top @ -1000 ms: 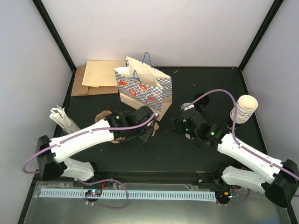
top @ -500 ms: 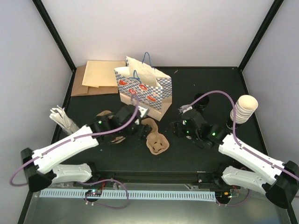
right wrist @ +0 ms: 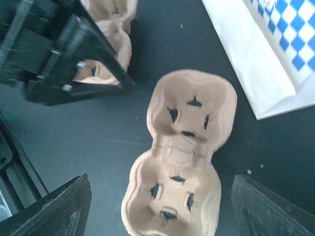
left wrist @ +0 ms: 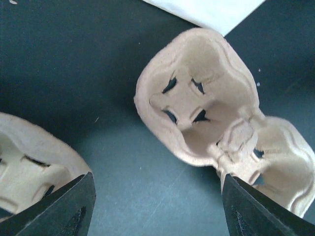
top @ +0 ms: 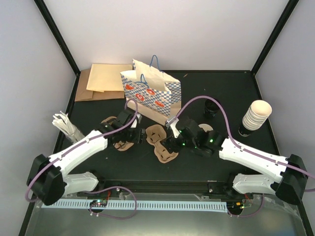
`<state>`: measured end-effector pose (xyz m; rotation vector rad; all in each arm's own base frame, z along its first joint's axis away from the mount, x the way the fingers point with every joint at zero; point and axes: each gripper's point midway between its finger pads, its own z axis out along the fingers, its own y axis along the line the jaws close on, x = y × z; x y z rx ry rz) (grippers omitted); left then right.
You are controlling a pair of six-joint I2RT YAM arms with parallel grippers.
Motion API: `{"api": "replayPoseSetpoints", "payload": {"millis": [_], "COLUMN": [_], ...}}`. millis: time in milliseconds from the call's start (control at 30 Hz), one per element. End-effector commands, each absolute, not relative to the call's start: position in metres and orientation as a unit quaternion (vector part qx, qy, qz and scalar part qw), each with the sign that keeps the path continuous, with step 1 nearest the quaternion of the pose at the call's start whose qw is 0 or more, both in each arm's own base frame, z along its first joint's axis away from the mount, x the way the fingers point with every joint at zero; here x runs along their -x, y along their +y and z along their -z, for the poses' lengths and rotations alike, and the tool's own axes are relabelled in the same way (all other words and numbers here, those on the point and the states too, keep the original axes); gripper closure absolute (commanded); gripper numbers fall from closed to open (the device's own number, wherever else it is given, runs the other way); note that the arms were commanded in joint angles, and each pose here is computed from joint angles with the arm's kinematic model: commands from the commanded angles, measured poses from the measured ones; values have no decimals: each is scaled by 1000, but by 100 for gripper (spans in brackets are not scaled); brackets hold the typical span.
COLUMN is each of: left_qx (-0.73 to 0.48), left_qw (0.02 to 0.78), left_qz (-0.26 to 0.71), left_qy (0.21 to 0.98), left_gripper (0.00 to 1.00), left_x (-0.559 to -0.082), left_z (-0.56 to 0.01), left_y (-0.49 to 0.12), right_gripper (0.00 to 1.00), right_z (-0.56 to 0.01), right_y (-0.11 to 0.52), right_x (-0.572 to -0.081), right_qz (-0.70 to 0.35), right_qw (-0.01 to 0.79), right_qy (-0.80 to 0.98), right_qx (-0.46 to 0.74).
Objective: Pack the takeout coffee
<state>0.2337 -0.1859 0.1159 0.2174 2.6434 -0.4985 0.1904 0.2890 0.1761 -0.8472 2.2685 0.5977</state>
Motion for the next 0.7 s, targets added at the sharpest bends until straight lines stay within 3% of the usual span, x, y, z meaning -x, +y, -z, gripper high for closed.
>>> {"api": "replayPoseSetpoints", "payload": {"millis": [0, 167, 333, 667], "left_qx": [-44, 27, 109, 213], "left_qw": [249, 246, 253, 201], "left_qz": [204, 211, 246, 202], "left_qy": [946, 946, 929, 935], "left_gripper": [26, 25, 31, 44], "left_x": [-267, -288, -301, -296], "left_z": [-135, -124, -118, -68], "left_y": [-200, -195, -187, -156], "right_gripper": [19, 4, 5, 14], "right_z": [-211, -229, -234, -219], "right_y": [299, 301, 291, 306], "right_x": [-196, -179, -189, -163], "right_qz": [-247, -278, -224, -223], "right_qw": [389, 455, 492, 448], "right_qy": [816, 732, 713, 648], "right_qx": [349, 425, 446, 574]}}
